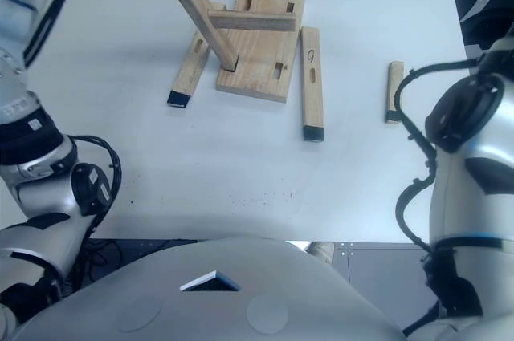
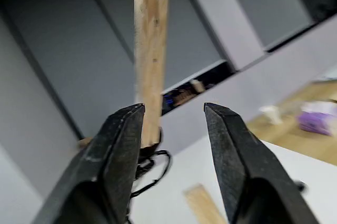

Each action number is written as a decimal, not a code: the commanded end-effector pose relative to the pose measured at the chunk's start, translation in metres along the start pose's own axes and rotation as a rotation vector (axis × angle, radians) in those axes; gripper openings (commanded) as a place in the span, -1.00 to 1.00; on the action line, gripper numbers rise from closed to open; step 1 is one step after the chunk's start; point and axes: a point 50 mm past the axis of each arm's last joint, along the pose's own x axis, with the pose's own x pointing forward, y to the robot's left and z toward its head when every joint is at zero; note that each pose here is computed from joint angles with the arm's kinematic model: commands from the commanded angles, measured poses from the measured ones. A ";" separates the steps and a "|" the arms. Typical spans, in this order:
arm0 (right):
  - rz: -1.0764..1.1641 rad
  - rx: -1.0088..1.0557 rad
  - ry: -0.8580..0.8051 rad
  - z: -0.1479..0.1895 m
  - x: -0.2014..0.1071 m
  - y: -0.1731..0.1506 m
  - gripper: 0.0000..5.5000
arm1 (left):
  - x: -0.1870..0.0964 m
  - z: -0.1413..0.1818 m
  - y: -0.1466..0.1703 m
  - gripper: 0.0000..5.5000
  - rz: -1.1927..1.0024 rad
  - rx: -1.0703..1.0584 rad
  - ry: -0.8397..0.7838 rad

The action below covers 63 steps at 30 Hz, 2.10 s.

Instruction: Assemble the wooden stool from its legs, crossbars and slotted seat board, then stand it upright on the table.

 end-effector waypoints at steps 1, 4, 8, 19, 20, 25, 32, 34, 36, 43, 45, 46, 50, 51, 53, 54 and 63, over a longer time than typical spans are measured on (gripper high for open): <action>0.137 0.046 0.022 0.010 0.008 0.019 -0.03 | 0.011 0.002 -0.024 -0.27 -0.114 -0.066 0.032; 0.166 0.073 0.022 0.007 0.009 0.020 0.18 | 0.017 -0.014 -0.035 -0.27 -0.143 -0.129 0.069; 0.201 0.126 0.001 0.009 0.010 0.021 0.39 | 0.019 -0.039 -0.037 -0.27 -0.118 -0.214 0.113; 0.173 0.189 0.023 0.008 0.005 0.016 0.02 | 0.013 -0.070 -0.043 -0.27 -0.154 -0.292 0.183; 0.156 0.184 0.035 0.005 0.005 0.013 -0.05 | 0.014 -0.071 -0.045 -0.27 -0.166 -0.287 0.187; 0.098 0.170 0.065 -0.004 0.002 0.003 -0.26 | 0.012 -0.078 -0.049 -0.27 -0.192 -0.298 0.224; 0.114 0.148 0.106 -0.013 0.005 0.004 0.03 | 0.010 -0.090 -0.051 -0.27 -0.215 -0.308 0.272; 0.093 0.177 0.095 -0.014 0.003 -0.001 0.03 | 0.009 -0.092 -0.053 -0.27 -0.232 -0.313 0.284; 0.115 0.214 0.088 -0.014 0.001 0.001 -0.03 | 0.008 -0.094 -0.051 -0.27 -0.219 -0.325 0.288; 0.134 0.224 0.084 -0.013 -0.003 0.005 -0.20 | 0.008 -0.094 -0.039 -0.28 -0.158 -0.337 0.256; 0.093 0.191 0.072 -0.012 -0.002 0.002 -0.21 | 0.008 -0.093 -0.036 -0.14 -0.149 -0.329 0.242; 0.078 0.177 0.069 -0.012 -0.001 0.001 -0.21 | 0.009 -0.092 -0.036 -0.10 -0.145 -0.329 0.226; -0.031 0.038 0.025 -0.005 -0.005 -0.004 -0.24 | 0.008 -0.086 -0.032 0.15 -0.134 -0.314 0.204; -0.103 -0.025 -0.014 0.003 -0.009 -0.009 -0.26 | 0.007 -0.084 -0.029 0.22 -0.127 -0.307 0.199; -0.245 -0.165 -0.052 0.017 -0.021 -0.016 -0.26 | 0.004 -0.083 -0.021 0.33 -0.075 -0.298 0.193; -0.286 -0.216 -0.051 0.020 -0.026 -0.018 -0.26 | 0.003 -0.083 -0.017 0.37 -0.049 -0.298 0.188; -0.468 -0.382 0.116 -0.040 -0.057 -0.059 -0.26 | 0.001 -0.078 -0.009 0.41 0.008 -0.305 0.152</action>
